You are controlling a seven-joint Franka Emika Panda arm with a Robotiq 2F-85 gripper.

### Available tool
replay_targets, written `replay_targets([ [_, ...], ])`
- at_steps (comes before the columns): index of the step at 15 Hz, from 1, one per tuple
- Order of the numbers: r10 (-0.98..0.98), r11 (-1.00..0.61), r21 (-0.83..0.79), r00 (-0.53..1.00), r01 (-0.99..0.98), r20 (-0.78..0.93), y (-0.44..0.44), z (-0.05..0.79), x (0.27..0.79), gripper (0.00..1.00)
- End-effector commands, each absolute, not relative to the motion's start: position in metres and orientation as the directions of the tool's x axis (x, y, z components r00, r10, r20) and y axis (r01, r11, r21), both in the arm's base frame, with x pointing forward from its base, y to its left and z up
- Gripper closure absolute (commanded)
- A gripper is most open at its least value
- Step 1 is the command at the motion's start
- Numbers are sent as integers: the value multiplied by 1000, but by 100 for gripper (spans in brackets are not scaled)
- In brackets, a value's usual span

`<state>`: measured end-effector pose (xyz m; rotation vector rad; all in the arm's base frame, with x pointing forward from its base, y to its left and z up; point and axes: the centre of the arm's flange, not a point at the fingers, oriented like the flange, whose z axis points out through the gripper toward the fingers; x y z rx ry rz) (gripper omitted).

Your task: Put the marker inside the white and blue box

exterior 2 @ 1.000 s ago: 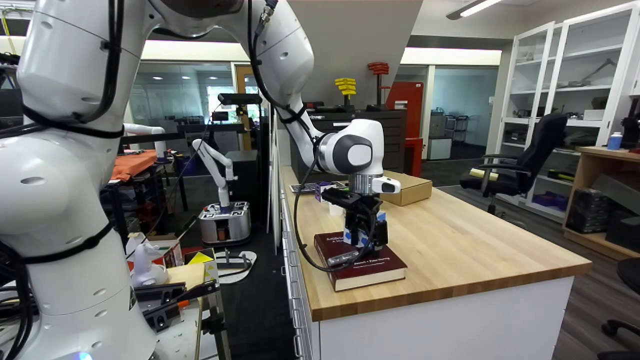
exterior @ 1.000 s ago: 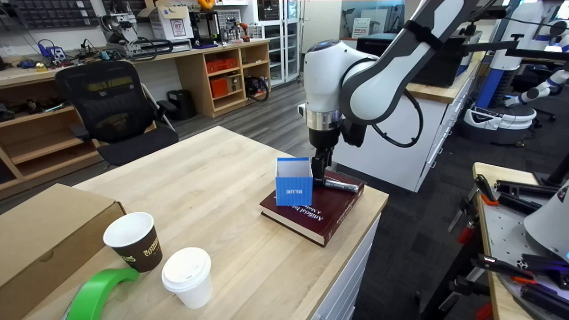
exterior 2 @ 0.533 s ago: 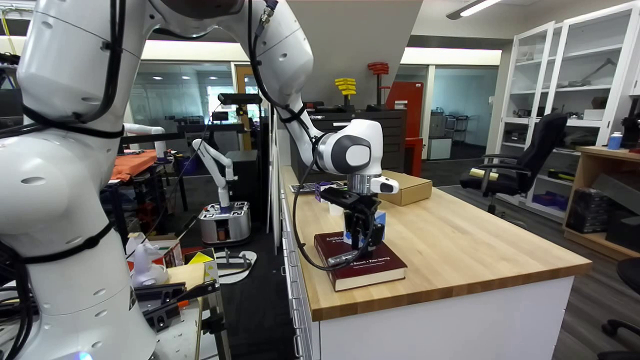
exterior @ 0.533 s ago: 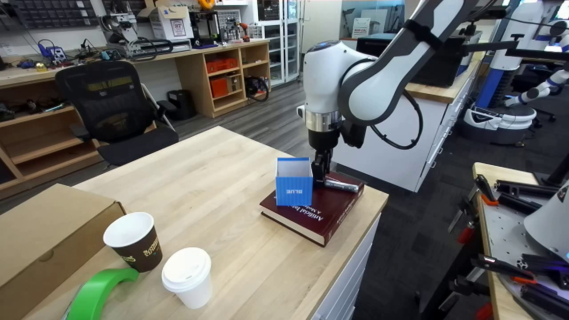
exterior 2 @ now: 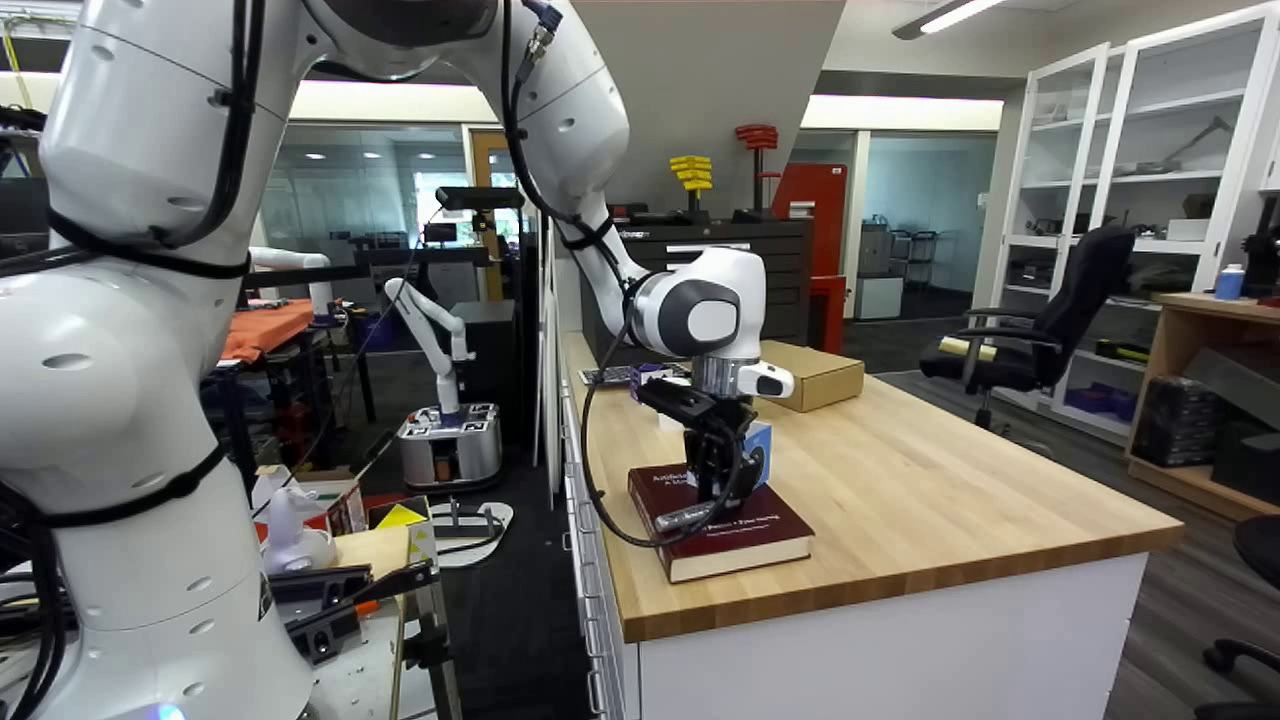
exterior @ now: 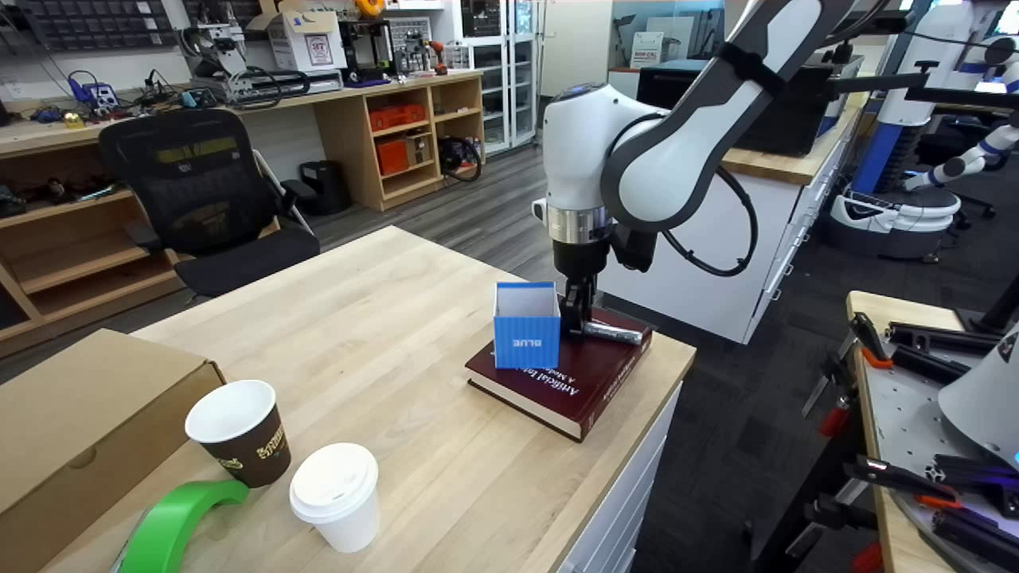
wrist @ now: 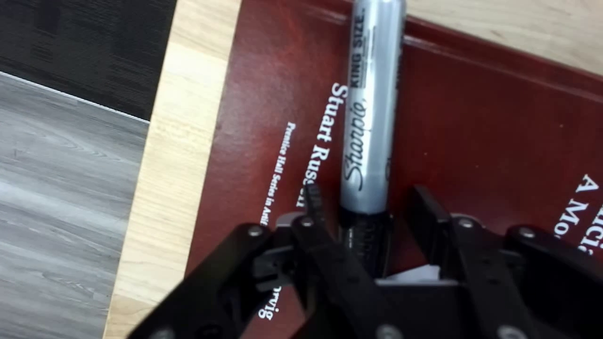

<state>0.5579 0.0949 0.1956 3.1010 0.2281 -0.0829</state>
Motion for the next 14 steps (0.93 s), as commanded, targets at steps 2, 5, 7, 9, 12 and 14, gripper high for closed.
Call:
replay_targets([
  [2,152,-988,15,988,152,-42,93,203,555,88],
  [5,150,-988,19,988,151,-36,93,209,554,93],
  [7,148,-988,26,989,149,-24,91,217,551,93],
  [9,138,-990,36,990,138,-1,87,230,547,93],
  [12,116,-992,56,993,114,31,77,252,542,93],
  [14,104,-993,68,993,100,48,71,265,540,93],
])
